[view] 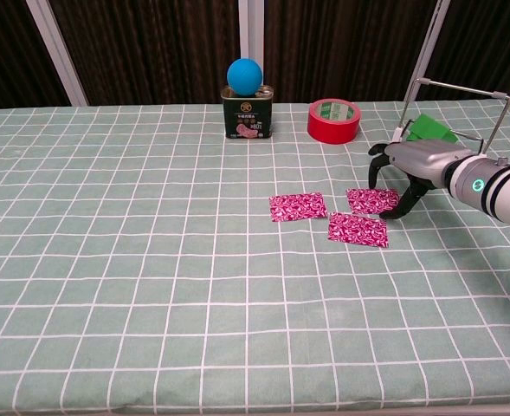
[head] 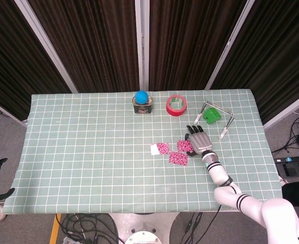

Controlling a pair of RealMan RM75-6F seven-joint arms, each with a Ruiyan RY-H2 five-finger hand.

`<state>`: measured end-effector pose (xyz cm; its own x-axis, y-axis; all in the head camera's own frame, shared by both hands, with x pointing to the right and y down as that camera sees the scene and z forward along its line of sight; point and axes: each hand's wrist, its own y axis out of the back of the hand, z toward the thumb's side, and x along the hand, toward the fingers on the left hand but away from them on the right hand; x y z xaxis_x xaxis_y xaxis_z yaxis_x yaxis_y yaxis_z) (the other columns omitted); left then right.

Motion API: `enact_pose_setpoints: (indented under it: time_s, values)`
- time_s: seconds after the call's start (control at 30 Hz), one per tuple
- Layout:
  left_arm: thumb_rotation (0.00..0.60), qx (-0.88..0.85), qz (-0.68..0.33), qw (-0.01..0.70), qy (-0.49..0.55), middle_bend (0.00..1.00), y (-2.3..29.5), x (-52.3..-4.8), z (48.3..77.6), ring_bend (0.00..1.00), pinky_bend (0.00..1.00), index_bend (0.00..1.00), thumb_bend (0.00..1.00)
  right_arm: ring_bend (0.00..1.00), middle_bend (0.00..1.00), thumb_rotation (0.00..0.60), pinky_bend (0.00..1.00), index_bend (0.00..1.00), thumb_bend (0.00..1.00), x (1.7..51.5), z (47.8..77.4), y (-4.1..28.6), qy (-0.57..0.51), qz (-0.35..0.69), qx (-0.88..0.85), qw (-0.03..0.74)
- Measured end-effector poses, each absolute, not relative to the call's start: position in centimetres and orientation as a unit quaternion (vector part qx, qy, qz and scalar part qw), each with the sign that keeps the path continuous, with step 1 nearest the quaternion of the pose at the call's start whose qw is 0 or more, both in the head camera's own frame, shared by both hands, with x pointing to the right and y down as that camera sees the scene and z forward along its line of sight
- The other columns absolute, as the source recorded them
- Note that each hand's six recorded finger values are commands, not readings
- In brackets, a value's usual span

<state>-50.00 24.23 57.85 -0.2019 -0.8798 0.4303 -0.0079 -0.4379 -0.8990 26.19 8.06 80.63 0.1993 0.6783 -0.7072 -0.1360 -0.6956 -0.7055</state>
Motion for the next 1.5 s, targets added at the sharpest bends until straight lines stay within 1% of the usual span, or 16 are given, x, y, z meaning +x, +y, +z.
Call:
enact_pose_setpoints:
  time_s: [0.5,0.87,1.0,1.1,1.27,1.5]
  values:
    - [0.6,-0.537,-0.657,0.332,0.413,0.16,24.2,-50.0,57.8,0.11,0.15,0.23,0.08,0.0,0.03,0.518,0.0,0.34,0.12,26.2,80.9,7.9,-0.19,0.605,-0.695,0.338]
    - [0.6,-0.536,-0.657,0.332,0.414,0.16,24.3,-50.1,57.8,0.11,0.15,0.23,0.08,0.0,0.03,0.505,0.0,0.33,0.13,26.4,80.8,7.8,-0.189,0.606,-0.694,0.339]
    - [0.6,-0.536,-0.658,0.331,0.414,0.16,24.4,-50.2,57.8,0.11,0.15,0.23,0.08,0.0,0.03,0.513,0.0,0.33,0.13,26.2,80.9,7.9,-0.186,0.607,-0.695,0.339]
    - [0.6,-0.535,-0.658,0.331,0.415,0.16,24.5,-50.2,57.7,0.11,0.15,0.23,0.08,0.0,0.03,0.507,0.0,0.34,0.13,26.2,80.9,7.9,-0.186,0.607,-0.694,0.339]
    - [0.6,-0.536,-0.657,0.33,0.415,0.16,24.5,-50.2,57.8,0.11,0.15,0.23,0.08,0.0,0.04,0.515,0.0,0.39,0.14,26.2,80.7,7.8,-0.191,0.605,-0.694,0.341]
    - [0.6,-0.537,-0.655,0.332,0.415,0.16,24.5,-50.2,57.8,0.11,0.15,0.23,0.08,0.0,0.04,0.512,0.0,0.39,0.14,26.5,79.6,7.3,-0.204,0.598,-0.694,0.347]
